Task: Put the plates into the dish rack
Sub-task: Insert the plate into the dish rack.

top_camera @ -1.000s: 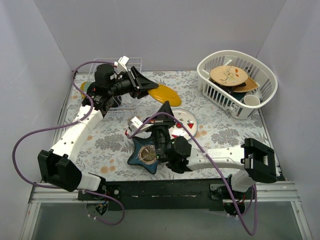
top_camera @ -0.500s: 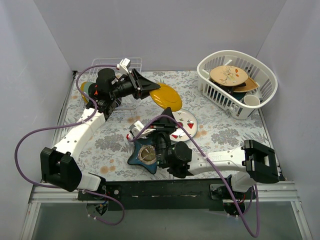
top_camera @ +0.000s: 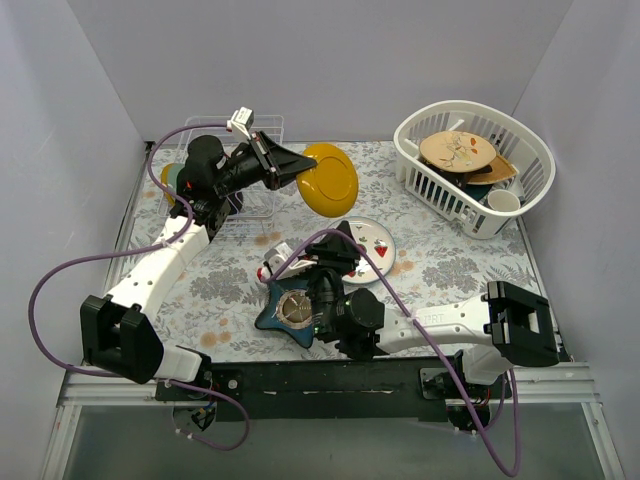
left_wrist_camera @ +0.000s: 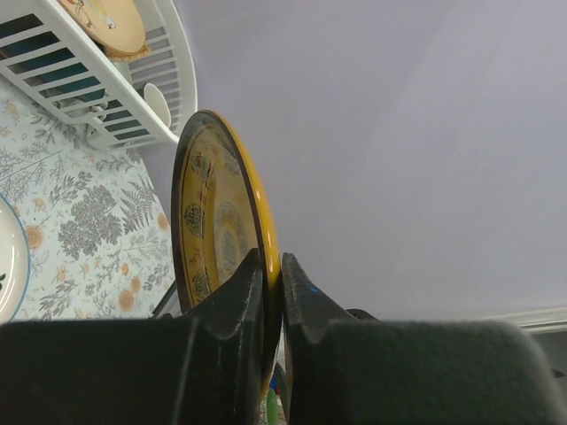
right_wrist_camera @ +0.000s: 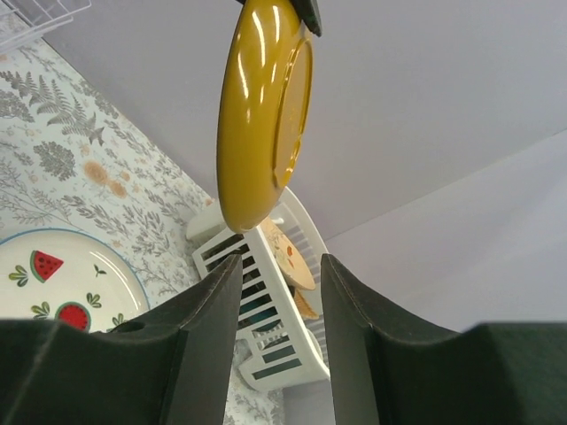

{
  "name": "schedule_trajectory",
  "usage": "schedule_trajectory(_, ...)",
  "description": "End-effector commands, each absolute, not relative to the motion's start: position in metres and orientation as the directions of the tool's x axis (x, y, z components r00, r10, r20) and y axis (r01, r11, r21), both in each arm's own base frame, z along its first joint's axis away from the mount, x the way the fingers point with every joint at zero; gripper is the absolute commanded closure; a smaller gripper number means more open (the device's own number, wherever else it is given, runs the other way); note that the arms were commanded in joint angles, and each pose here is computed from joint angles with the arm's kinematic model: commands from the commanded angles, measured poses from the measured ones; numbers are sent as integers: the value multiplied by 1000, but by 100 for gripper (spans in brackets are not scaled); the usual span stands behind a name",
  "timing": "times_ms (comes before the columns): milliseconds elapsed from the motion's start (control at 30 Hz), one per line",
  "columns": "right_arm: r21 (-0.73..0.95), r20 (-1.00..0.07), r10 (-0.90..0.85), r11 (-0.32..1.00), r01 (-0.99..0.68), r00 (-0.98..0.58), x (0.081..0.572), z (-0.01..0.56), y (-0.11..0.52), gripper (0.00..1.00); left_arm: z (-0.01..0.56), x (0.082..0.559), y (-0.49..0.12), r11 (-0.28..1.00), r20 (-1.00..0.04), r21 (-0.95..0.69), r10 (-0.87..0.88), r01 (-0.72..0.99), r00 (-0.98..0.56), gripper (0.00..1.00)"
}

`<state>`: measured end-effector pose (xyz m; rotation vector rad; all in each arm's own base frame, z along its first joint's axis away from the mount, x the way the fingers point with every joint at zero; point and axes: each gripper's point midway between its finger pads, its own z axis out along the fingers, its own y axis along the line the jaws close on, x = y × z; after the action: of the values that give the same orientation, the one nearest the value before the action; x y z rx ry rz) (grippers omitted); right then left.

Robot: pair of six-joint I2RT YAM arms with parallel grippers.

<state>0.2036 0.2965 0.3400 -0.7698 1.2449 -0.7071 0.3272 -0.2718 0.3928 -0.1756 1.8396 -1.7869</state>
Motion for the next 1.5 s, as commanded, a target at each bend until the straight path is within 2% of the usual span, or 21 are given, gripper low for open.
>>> schedule_trajectory(0, -289, -940, -292, 956, 45, 177, 194, 358, 259, 50, 413, 318, -267, 64, -333, -936, -483, 347, -810, 100)
schedule_trajectory(133, -274, -949, -274, 961, 22, 153, 187, 354, 266, 45, 413, 317, -267, 70, -344, -932, -485, 356, -804, 100)
schedule_trajectory(233, -198, -974, -199, 980, 13, 111, 185, 355, 259, 35, 412, 322, -266, 94, -363, -926, -494, 367, -790, 100)
schedule_trajectory(267, -150, -984, -151, 989, 11, 98, 184, 357, 253, 27, 412, 324, -266, 107, -379, -919, -498, 379, -780, 100)
schedule_trajectory(300, -129, -987, -129, 992, 11, 91, 184, 359, 248, 26, 412, 326, -265, 116, -381, -919, -500, 376, -778, 100)
schedule_trajectory(400, -73, -995, -74, 997, 15, 70, 183, 366, 230, 24, 412, 331, -262, 162, -416, -906, -506, 390, -756, 100)
schedule_trajectory(567, -52, -989, -57, 998, 39, 139, 189, 400, 200, 24, 422, 335, -250, 208, -456, -887, -525, 411, -719, 100)
schedule_trajectory(667, -133, -968, -145, 989, 72, 205, 199, 425, 202, 24, 422, 333, -244, 216, -457, -887, -535, 408, -711, 100)
schedule_trajectory(700, -107, -967, -119, 992, 69, 225, 203, 431, 207, 24, 420, 333, -243, 219, -456, -888, -535, 405, -711, 100)
schedule_trajectory(733, -178, -950, -191, 981, 76, 248, 212, 444, 216, 24, 421, 331, -242, 218, -456, -888, -535, 405, -711, 100)
schedule_trajectory(833, -185, -943, -185, 982, 25, 279, 238, 464, 239, 23, 423, 329, -238, 238, -474, -878, -540, 414, -695, 100)
schedule_trajectory(900, -174, -955, -161, 984, -32, 249, 259, 468, 248, 23, 423, 330, -230, 262, -493, -869, -548, 420, -676, 100)
schedule_trajectory(933, -52, -971, -35, 996, -67, 236, 282, 472, 247, 24, 422, 330, -228, 278, -499, -866, -545, 416, -674, 100)
schedule_trajectory(967, -103, -981, -87, 991, -86, 173, 293, 466, 245, 23, 422, 333, -223, 308, -528, -849, -548, 430, -649, 100)
schedule_trajectory(1133, -39, -999, -31, 981, -189, 45, 335, 445, 232, 23, 415, 355, -177, 398, -572, -820, -588, 411, -572, 100)
schedule_trajectory(1300, 5, -996, -26, 940, -341, -87, 344, 404, 236, 22, 401, 390, -124, 472, -607, -795, -599, 382, -522, 100)
schedule_trajectory(1333, 28, -994, -20, 903, -428, -108, 340, 398, 248, 21, 391, 401, -119, 479, -602, -797, -595, 367, -532, 100)
schedule_trajectory(1467, 112, -985, 32, 870, -480, -172, 341, 377, 239, 21, 372, 423, -107, 511, -649, -759, -537, 403, -539, 100)
